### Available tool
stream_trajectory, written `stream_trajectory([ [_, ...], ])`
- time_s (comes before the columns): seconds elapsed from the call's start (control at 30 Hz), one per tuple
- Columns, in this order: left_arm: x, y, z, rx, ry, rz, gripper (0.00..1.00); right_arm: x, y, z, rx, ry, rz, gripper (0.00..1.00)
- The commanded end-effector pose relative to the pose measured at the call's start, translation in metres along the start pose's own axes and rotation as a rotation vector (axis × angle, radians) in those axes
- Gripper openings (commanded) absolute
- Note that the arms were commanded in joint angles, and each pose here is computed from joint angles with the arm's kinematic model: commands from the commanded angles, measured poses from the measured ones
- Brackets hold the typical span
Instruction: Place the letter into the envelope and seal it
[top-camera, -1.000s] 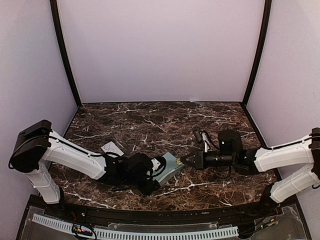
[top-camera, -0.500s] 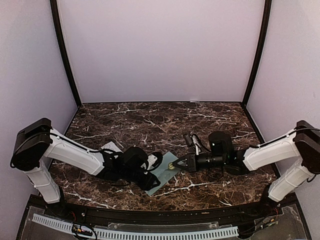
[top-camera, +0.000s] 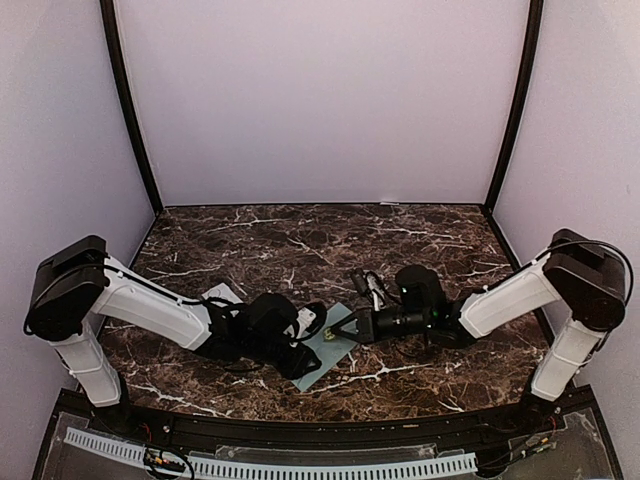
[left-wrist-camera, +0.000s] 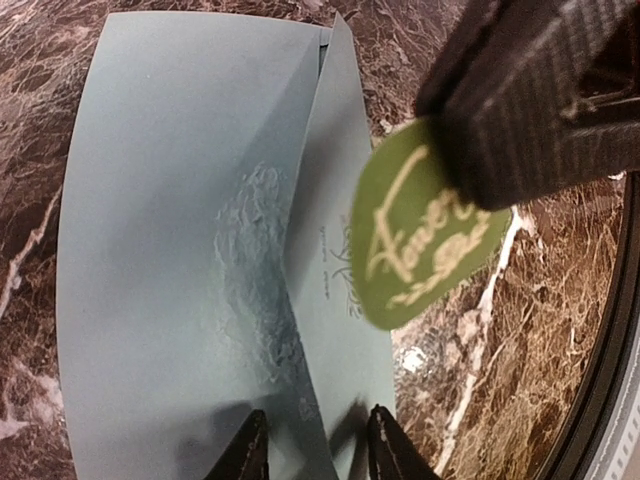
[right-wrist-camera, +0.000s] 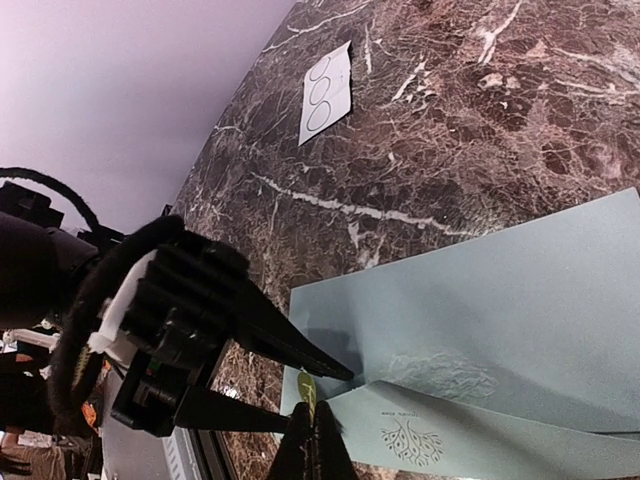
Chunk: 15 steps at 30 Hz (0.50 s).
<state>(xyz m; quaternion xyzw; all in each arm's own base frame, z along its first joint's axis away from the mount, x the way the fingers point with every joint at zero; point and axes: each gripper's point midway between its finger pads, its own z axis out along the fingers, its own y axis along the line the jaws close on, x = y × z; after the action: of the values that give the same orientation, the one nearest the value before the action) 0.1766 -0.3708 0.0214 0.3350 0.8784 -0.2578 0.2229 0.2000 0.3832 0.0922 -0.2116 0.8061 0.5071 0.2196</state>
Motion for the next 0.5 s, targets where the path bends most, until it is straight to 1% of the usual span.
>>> stream_trajectory([
  [0.0,0.071,0.030,0.009,-0.102,0.240,-0.029,0.32,-0.010,0.006,0.012,-0.041,-0.039,0.006,0.00],
  [0.23,0.066,0.029,0.005,-0.102,0.222,-0.020,0.31,-0.004,-0.010,0.022,-0.035,-0.048,0.063,0.00],
  [0.33,0.058,0.023,0.002,-0.080,0.193,-0.014,0.32,-0.004,-0.014,0.025,-0.040,-0.049,0.075,0.00],
  [0.43,0.045,0.016,-0.005,-0.055,0.149,-0.006,0.36,-0.002,-0.019,0.025,-0.050,-0.051,0.092,0.00],
  [0.47,0.042,0.015,-0.006,-0.052,0.138,-0.005,0.39,-0.003,-0.019,0.024,-0.057,-0.055,0.098,0.00],
])
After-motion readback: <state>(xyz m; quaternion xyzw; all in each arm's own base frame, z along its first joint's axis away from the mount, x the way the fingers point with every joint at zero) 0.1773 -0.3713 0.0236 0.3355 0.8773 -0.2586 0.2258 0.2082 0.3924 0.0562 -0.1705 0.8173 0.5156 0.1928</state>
